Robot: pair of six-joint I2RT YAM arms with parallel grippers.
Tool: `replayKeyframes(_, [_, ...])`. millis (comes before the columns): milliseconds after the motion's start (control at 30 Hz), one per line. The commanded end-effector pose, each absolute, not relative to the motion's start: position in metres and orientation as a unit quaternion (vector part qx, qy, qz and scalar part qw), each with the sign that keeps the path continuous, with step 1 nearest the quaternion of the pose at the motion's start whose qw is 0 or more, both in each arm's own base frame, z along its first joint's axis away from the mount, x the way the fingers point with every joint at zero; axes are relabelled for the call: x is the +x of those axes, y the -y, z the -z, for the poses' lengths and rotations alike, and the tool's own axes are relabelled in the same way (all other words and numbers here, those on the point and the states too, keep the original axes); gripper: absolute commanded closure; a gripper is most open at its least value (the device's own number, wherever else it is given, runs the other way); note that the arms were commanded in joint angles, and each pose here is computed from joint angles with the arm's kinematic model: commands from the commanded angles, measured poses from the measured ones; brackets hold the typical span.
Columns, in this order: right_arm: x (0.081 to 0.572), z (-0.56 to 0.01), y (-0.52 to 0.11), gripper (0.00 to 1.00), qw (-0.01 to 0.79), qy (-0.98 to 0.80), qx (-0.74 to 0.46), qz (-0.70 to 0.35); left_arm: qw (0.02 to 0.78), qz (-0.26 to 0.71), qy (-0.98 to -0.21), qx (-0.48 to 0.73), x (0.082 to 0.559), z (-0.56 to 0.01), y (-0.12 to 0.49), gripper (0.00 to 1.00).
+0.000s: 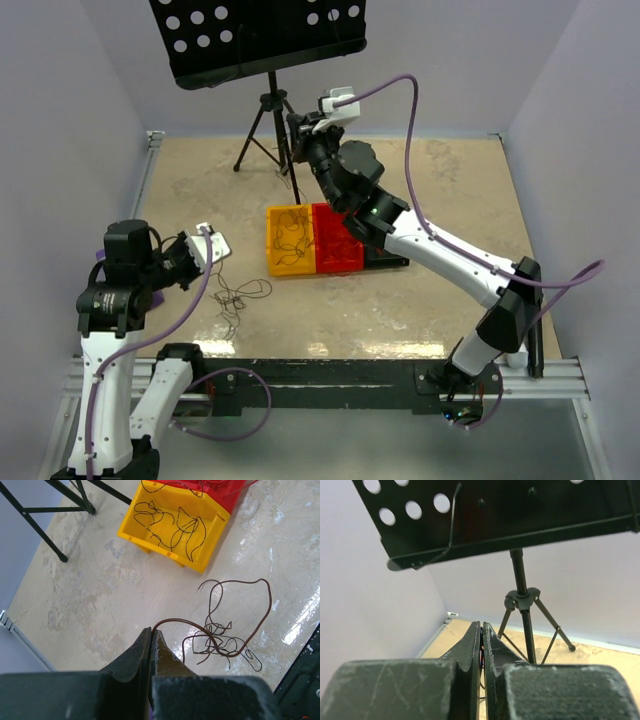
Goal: Untangle the cables
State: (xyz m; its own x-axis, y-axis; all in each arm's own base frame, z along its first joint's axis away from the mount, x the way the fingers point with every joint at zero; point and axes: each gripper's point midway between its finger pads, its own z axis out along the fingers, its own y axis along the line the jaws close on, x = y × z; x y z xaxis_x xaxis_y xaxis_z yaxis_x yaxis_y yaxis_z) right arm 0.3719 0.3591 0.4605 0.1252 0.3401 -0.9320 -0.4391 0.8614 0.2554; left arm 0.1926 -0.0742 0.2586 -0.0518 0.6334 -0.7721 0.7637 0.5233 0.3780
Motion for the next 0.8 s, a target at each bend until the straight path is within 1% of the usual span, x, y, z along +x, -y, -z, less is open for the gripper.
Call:
replayKeyframes(0, [0.378, -0.460, -0.366, 1.00, 0.749, -0.598, -0.031, -0.283, 0.499, 0.057, -0.715, 0.487, 0.195, -0.260, 0.073, 1.00])
replayKeyframes(167, [0.384, -0.442, -0.371, 1.00, 0.741, -0.611, -0.033, -0.277, 0.500, 0.047, -0.715, 0.487, 0.196, -0.259, 0.070, 1.00])
replayKeyframes(300, [0.386, -0.415, -0.369, 1.00, 0.730, -0.629, -0.032, -0.267, 0.499, 0.054, -0.718, 0.483, 0.199, -0.255, 0.072, 1.00])
replayKeyframes(600, [0.377, -0.296, -0.353, 1.00, 0.669, -0.706, -0.033, -0.229, 0.495, 0.067, -0.724, 0.475, 0.206, -0.250, 0.074, 1.00])
replayKeyframes(767, [0.373, -0.239, -0.364, 1.00, 0.632, -0.743, -0.063, -0.213, 0.502, 0.071, -0.726, 0.465, 0.211, -0.255, 0.075, 1.00])
